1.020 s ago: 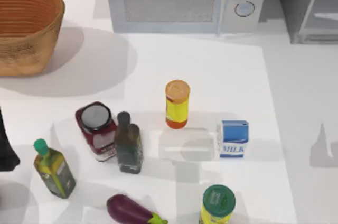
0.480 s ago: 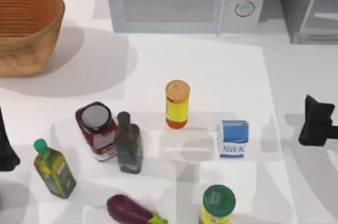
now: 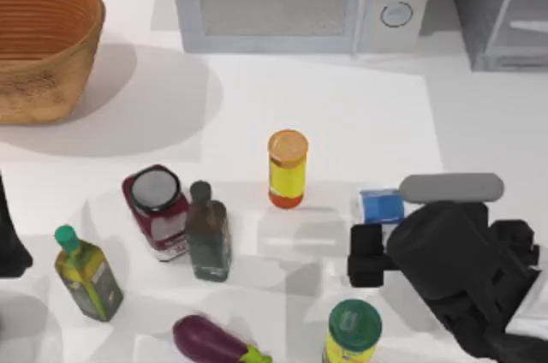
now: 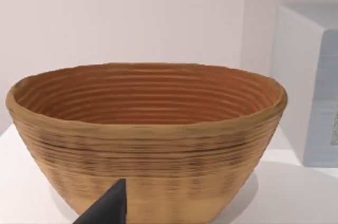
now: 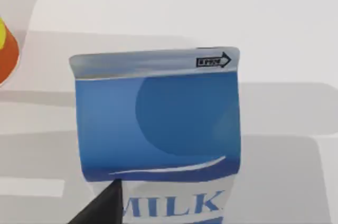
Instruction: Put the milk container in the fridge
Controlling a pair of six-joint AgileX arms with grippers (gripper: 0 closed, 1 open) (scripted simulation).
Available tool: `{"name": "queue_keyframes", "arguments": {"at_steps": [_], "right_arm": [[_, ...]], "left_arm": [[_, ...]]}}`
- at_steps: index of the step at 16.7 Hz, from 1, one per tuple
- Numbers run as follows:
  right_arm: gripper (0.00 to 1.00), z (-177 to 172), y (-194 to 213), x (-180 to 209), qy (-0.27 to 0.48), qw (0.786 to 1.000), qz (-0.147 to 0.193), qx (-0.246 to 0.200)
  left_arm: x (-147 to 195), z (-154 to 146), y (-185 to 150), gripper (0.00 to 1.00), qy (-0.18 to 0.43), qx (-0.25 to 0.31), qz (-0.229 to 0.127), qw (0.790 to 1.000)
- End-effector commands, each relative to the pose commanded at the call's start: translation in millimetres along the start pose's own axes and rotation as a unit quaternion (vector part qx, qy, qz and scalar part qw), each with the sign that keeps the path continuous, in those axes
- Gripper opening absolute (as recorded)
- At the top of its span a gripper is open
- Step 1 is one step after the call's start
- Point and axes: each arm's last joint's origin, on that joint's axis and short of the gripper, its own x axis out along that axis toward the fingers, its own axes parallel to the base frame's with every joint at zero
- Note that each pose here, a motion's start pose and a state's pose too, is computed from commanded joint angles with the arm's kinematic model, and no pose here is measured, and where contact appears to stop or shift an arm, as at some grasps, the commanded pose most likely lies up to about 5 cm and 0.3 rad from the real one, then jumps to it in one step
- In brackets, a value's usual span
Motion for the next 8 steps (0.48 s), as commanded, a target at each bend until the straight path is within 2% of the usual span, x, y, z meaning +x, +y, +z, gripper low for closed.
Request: {"name": "queue_keyframes", "arguments": {"at_steps": [3,8], "right_arm": [[1.00,-10.7,28.4,8.2,-0.023,1.000,-0.021,-0.001],[1.00,-15.2,41.9,9.4,-0.039,0.999,-0.025,0.004]], "left_arm": [[0.0,0.0,0.0,1.00,0.000,0.000,0.000,1.000],[0.0,0.0,0.0,1.00,0.000,0.000,0.000,1.000]]}}
